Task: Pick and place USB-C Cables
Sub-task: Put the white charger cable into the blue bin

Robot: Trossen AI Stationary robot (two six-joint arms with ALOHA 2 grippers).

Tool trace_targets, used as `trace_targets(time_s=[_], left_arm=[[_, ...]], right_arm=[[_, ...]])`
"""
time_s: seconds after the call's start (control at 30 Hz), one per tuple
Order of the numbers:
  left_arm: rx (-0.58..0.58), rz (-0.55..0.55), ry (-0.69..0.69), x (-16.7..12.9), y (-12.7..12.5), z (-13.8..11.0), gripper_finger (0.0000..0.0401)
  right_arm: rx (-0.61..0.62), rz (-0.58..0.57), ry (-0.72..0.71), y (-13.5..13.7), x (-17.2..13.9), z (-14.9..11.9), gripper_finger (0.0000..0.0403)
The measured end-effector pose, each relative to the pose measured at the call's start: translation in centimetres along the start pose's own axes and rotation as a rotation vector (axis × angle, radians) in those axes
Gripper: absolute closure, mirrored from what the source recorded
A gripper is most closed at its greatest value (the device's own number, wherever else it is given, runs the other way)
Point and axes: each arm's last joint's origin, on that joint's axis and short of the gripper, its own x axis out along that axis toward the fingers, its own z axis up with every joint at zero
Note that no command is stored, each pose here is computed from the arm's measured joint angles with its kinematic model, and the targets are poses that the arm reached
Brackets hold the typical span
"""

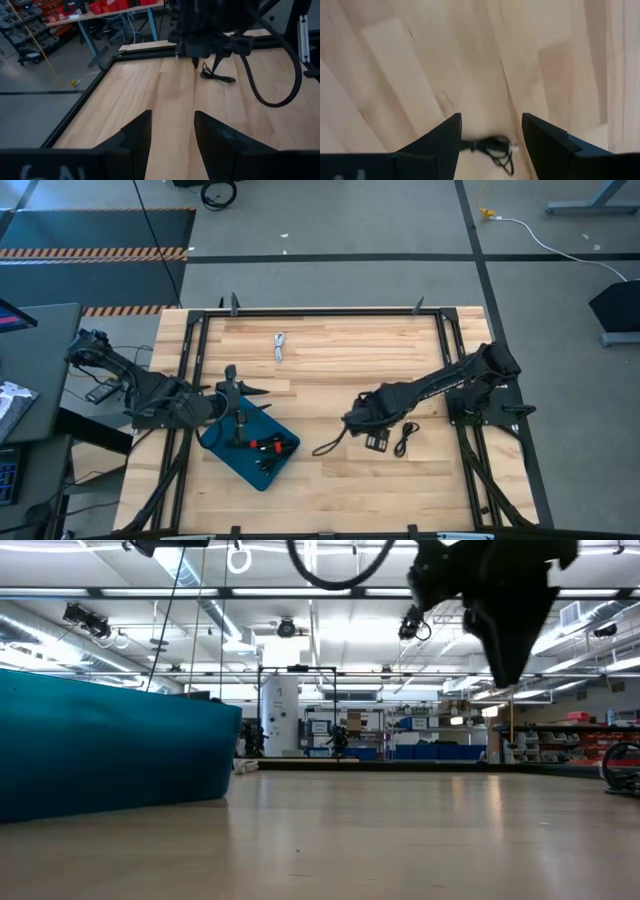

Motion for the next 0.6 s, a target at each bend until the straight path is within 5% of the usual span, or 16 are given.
trace_targets(time_s=[0.6], left_arm=[[0.119, 0.034, -0.09, 0.7, 0.8, 1.3, 0.0245]], right_arm=[[0.065, -0.143, 0.1, 3.3, -0.8, -5.5, 0.019]])
